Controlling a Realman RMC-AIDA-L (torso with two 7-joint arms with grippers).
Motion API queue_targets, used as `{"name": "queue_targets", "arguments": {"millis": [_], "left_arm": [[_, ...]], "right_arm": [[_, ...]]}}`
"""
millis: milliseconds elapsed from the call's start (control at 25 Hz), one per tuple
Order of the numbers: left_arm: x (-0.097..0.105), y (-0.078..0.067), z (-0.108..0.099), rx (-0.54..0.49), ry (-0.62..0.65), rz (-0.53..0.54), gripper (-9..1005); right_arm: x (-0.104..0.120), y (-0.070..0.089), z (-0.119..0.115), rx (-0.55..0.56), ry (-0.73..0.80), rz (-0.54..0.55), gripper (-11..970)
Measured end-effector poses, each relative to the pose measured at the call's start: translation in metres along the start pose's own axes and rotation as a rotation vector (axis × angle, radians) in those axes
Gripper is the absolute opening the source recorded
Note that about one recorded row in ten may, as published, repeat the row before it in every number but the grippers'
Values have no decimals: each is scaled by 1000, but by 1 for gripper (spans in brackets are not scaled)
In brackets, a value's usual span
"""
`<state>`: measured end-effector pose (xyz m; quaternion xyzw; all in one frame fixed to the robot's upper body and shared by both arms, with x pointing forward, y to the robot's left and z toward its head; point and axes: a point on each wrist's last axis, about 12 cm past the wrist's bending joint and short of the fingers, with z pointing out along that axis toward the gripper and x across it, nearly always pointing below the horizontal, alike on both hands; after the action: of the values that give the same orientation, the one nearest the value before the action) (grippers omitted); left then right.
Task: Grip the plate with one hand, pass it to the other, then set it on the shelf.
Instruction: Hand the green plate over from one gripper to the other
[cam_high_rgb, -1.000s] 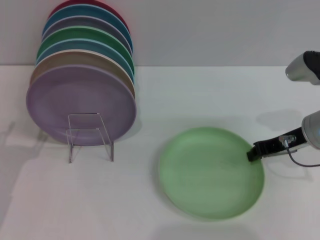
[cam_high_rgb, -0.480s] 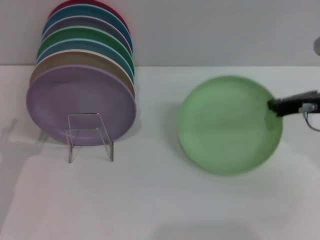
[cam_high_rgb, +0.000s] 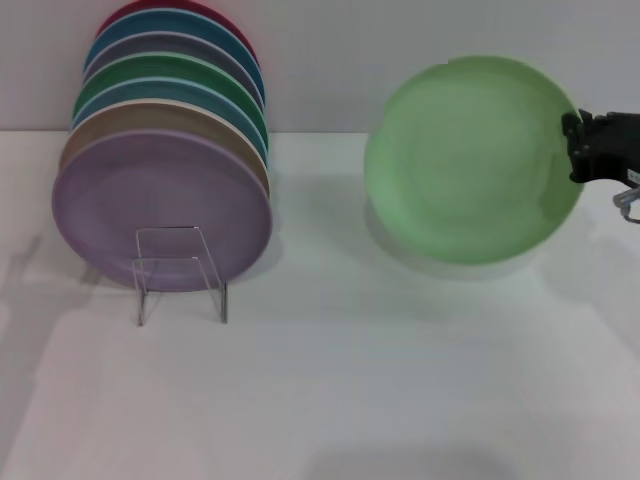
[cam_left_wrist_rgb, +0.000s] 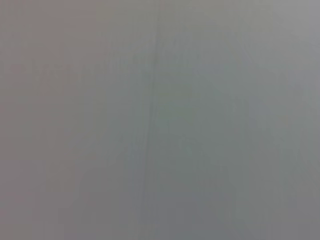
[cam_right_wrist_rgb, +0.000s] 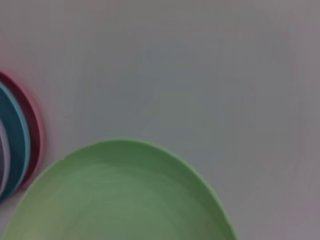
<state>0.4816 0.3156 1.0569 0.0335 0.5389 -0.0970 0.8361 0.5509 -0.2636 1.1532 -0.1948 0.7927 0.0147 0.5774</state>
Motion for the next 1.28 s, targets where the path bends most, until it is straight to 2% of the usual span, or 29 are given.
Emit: {"name": "queue_targets", "arguments": {"millis": [200, 480, 640, 760, 880, 1040, 1280], "left_arm": [[1, -2, -2, 11, 5, -4, 733], [2, -6, -4, 30, 12, -10, 730], [2, -5, -5, 31, 14, -8, 728], [1, -5, -4, 33, 14, -7, 726], [1, -5, -3, 34, 12, -7, 725], [1, -5, -3, 38, 11, -8, 723], [0, -9, -6, 63, 3, -52, 720]], "right_arm": [[7, 15, 1, 57, -96, -70, 26], [17, 40, 16, 140, -167, -143, 25], [20, 59, 22, 194, -237, -163, 24], [24, 77, 14, 262, -346, -145, 23], [30, 81, 10, 281, -389, -116, 24], [48, 84, 8, 284, -430, -25, 25], [85, 77, 8, 218, -492, 87, 24]]}}
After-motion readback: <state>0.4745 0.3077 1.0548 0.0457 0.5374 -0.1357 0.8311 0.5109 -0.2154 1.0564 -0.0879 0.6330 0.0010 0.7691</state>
